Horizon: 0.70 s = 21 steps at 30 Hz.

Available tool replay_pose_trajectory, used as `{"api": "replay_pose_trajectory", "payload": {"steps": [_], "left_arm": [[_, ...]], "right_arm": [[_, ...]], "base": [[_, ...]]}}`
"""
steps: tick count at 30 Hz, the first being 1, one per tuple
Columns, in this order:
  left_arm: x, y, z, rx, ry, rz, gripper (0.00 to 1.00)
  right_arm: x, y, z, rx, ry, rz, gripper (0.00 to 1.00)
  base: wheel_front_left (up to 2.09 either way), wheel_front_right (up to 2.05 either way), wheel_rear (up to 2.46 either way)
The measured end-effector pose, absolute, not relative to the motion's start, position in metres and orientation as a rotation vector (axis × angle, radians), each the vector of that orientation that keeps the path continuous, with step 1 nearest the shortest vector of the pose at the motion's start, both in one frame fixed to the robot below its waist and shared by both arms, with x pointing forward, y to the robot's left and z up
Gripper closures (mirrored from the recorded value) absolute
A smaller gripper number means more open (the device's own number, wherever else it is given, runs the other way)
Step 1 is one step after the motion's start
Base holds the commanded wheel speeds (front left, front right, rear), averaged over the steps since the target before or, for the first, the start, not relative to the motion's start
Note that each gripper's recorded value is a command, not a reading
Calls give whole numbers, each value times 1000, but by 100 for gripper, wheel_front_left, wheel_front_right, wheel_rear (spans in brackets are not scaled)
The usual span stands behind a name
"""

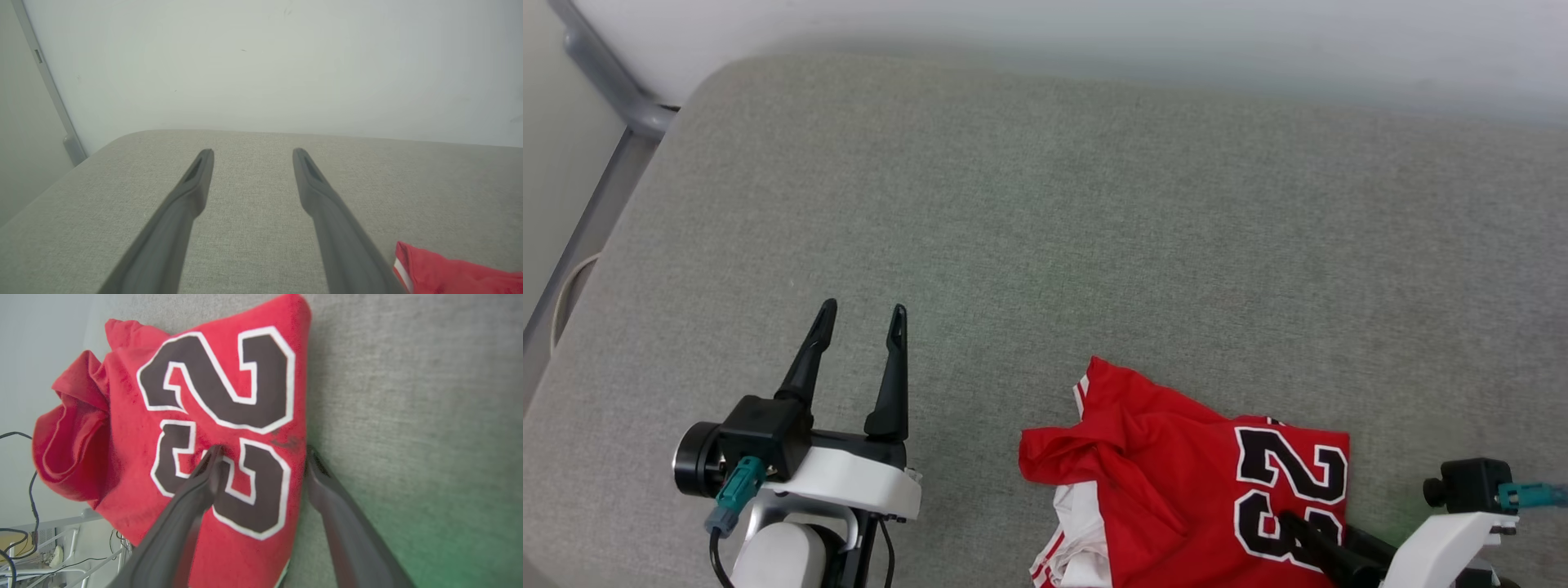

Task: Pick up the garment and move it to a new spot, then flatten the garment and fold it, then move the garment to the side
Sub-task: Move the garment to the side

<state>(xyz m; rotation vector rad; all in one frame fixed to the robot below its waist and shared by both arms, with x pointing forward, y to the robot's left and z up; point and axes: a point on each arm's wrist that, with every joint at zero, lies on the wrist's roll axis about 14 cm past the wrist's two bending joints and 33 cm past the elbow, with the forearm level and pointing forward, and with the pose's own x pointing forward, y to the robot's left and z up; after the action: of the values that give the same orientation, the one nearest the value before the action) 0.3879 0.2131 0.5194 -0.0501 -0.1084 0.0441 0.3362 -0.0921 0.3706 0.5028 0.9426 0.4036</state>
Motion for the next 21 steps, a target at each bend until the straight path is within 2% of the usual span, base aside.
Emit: {"api": "replay_pose_trajectory", "payload": {"steps": [6,7,8,9,14,21], "left_arm": [[388,219,509,-50,-79,65,0],[388,220,508,-49,-78,67,0],[389,220,508,-48,-78,69,0],[389,222,508,-48,-78,71,0],[389,221,510,-47,-87,66,0],[384,213,517,-43,-107,35,0]], "right_arm": [[337,-76,351,519,1025,448,0],[337,-74,350,521,1031,454,5],[338,-73,350,521,1034,458,56],[338,-73,349,520,1034,461,100],[345,-67,361,503,987,493,100],[361,-76,404,369,806,535,100]], "base": [[0,0,0],[0,0,0],[0,0,0],[0,0,0],[0,0,0],[0,0,0]]}}
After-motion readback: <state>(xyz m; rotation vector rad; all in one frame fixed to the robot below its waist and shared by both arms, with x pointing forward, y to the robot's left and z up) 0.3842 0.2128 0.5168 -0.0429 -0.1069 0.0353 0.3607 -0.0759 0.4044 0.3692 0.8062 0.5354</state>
